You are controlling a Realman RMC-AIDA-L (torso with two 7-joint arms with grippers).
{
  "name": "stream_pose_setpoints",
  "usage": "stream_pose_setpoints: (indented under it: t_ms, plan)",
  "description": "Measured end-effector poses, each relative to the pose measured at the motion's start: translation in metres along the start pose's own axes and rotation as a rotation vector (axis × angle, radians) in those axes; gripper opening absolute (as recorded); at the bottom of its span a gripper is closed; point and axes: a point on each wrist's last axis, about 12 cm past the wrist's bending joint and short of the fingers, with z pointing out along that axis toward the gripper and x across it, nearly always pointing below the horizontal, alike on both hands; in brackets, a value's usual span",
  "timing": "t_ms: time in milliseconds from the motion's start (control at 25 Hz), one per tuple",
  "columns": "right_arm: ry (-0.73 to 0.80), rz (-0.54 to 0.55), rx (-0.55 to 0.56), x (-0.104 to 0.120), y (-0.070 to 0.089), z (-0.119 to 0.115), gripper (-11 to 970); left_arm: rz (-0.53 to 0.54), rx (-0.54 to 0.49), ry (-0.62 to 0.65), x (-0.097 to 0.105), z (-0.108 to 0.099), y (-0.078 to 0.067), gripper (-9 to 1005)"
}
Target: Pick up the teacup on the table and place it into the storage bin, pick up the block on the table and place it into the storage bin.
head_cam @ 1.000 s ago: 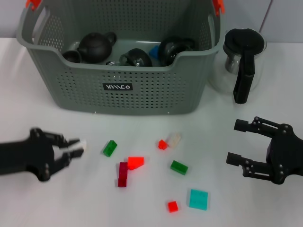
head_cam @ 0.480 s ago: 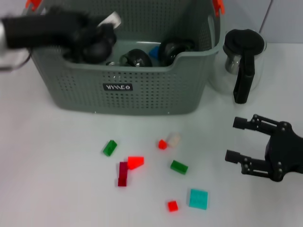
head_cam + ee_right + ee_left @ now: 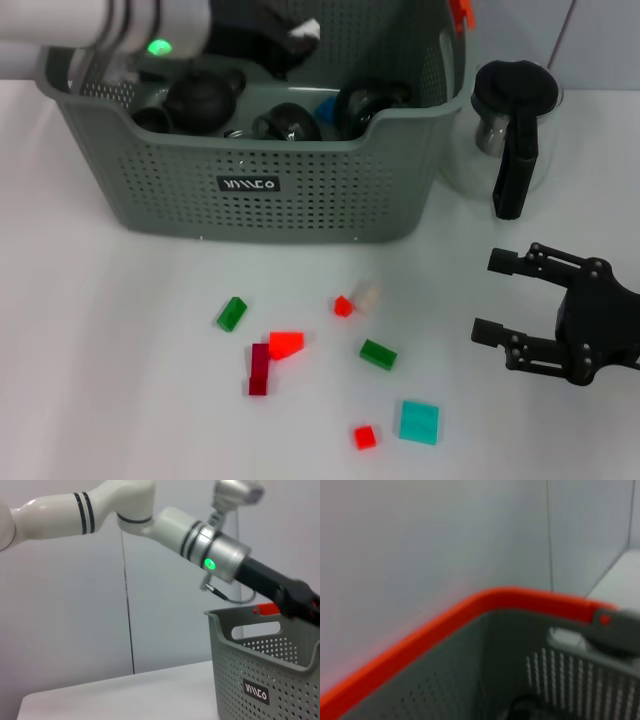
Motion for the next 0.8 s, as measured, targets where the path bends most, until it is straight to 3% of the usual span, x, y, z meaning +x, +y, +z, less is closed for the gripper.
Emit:
stream_pose_setpoints:
  t_ms: [80,120,240,400,480,600,680,800]
  plan:
    - [0.0,0.001,0.0,0.0,0.0,0.0,823,0.014,-0.004,0.021,0.0,0.006,-0.004,173]
    - [-0.001,0.001,0.0,0.0,0.0,0.0,823,0.021,-0.014,0.074,0.005,0.021,-0.012,173]
    - [-0.001,0.003,0.001,0.001,0.001,0.0,823,-0.021,-0.052,0.107,0.01,0.03,-0.013,174]
    - [-0.001,0.003,0.001,0.001,0.001,0.0,823,-0.052,-0.08,0.093,0.007,0.028,-0.009,174]
    - [-0.002,0.004,0.001,0.001,0.001,0.0,823,-0.057,-0.092,0.073,0.004,0.022,-0.006,233]
    - [-0.007,0.004,0.001,0.001,0.002,0.001,823,-0.112,-0.096,0.009,0.002,-0.001,-0.003,321]
    - [-0.009,0.005,0.002,0.001,0.002,0.0,823,-0.175,-0.067,-0.075,0.007,-0.028,-0.002,415]
    - [-0.012,0.004,0.005,0.0,0.002,0.0,823,-0.229,0.017,-0.188,0.036,-0.071,-0.007,555]
